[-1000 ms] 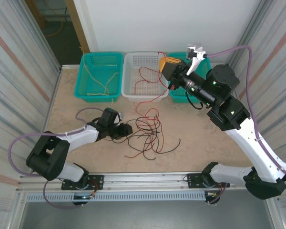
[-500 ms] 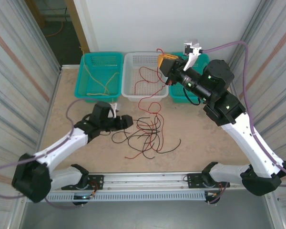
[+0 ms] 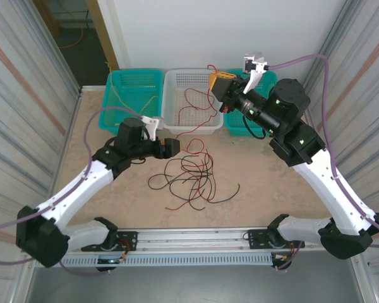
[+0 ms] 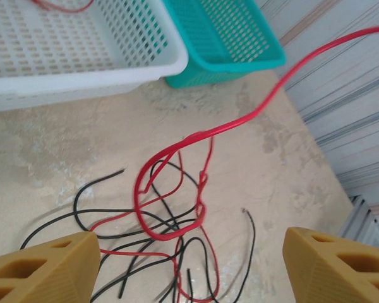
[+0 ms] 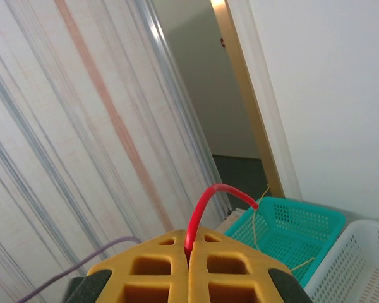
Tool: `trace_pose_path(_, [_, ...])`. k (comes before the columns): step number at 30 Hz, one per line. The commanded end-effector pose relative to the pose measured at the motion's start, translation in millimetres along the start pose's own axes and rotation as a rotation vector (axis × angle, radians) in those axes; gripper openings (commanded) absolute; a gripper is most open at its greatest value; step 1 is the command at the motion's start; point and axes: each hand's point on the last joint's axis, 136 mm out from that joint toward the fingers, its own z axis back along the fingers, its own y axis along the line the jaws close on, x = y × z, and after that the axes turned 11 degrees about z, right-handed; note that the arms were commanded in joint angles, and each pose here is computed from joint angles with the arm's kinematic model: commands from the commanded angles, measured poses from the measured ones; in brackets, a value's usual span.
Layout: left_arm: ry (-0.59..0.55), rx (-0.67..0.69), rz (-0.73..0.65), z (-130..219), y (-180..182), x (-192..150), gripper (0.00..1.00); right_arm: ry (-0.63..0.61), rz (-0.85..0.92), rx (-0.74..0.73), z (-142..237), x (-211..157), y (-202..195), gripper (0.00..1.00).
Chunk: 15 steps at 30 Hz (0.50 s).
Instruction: Untangle the cables
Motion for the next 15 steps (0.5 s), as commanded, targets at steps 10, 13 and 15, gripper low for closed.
trace_pose_path(10, [0.007, -0.092, 0.007, -35.0, -10.0, 18.8, 0.53, -0.083, -0.03, 0.033, 18.1, 24.9, 6.9, 0.0])
trace_pose_path(13, [-0.005, -0.093, 0.053, -41.7, -4.0, 22.6, 0.44, -0.087, -0.033, 0.032, 19.4, 25.7, 5.9, 0.0])
trace_pose_path(15, [-0.005, -0.106, 0.077, -45.3, -3.1, 24.5, 0.24, -0.088, -0.036, 0.026, 20.1, 25.0, 4.3, 0.0])
